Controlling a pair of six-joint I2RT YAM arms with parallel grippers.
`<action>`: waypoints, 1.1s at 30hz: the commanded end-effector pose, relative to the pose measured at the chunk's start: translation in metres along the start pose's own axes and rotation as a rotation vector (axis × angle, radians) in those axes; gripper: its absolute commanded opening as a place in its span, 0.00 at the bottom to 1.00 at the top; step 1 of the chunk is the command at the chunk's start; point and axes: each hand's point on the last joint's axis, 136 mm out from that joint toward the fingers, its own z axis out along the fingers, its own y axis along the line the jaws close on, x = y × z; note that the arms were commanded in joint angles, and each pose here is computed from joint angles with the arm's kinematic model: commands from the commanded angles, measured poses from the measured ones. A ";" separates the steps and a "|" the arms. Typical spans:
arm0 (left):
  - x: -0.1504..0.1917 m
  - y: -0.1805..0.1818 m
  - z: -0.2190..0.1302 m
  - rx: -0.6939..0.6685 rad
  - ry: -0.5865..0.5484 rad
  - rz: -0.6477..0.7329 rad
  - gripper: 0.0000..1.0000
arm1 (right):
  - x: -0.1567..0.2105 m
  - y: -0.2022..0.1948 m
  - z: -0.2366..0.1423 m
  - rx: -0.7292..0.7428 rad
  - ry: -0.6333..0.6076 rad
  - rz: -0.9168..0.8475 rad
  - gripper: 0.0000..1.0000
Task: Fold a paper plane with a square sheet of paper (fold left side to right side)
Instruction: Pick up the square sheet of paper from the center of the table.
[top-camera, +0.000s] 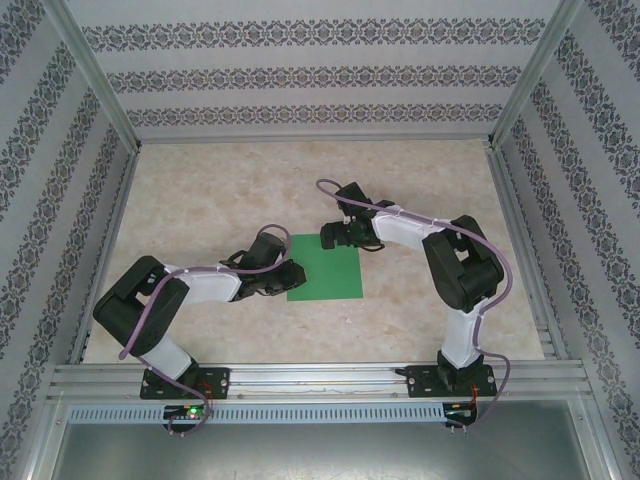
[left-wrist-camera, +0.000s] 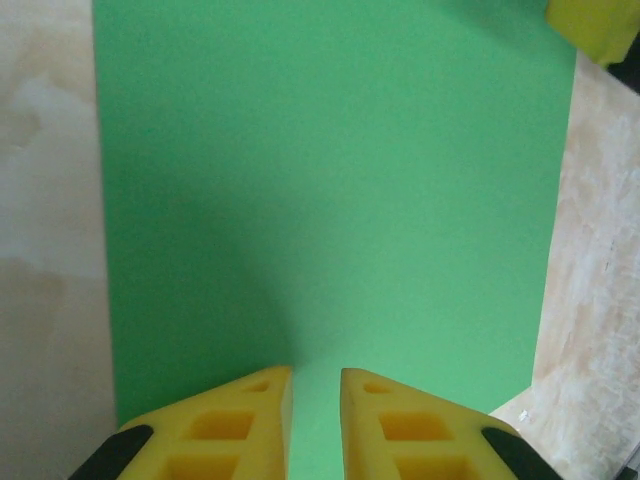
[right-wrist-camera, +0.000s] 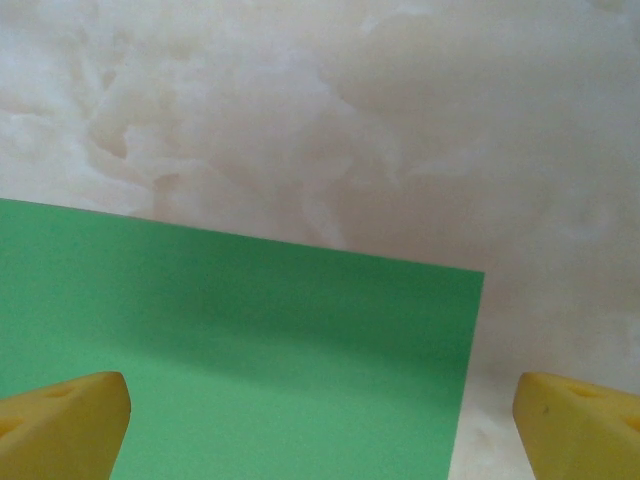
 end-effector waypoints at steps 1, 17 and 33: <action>-0.003 -0.001 0.003 -0.017 -0.014 0.002 0.18 | 0.005 0.008 0.006 -0.011 0.035 -0.024 0.97; 0.003 0.008 0.015 -0.039 0.012 -0.008 0.17 | 0.033 0.029 -0.003 -0.019 0.085 -0.071 0.93; 0.001 -0.001 0.015 0.005 0.001 -0.010 0.17 | 0.055 0.051 -0.018 -0.047 0.132 -0.125 0.68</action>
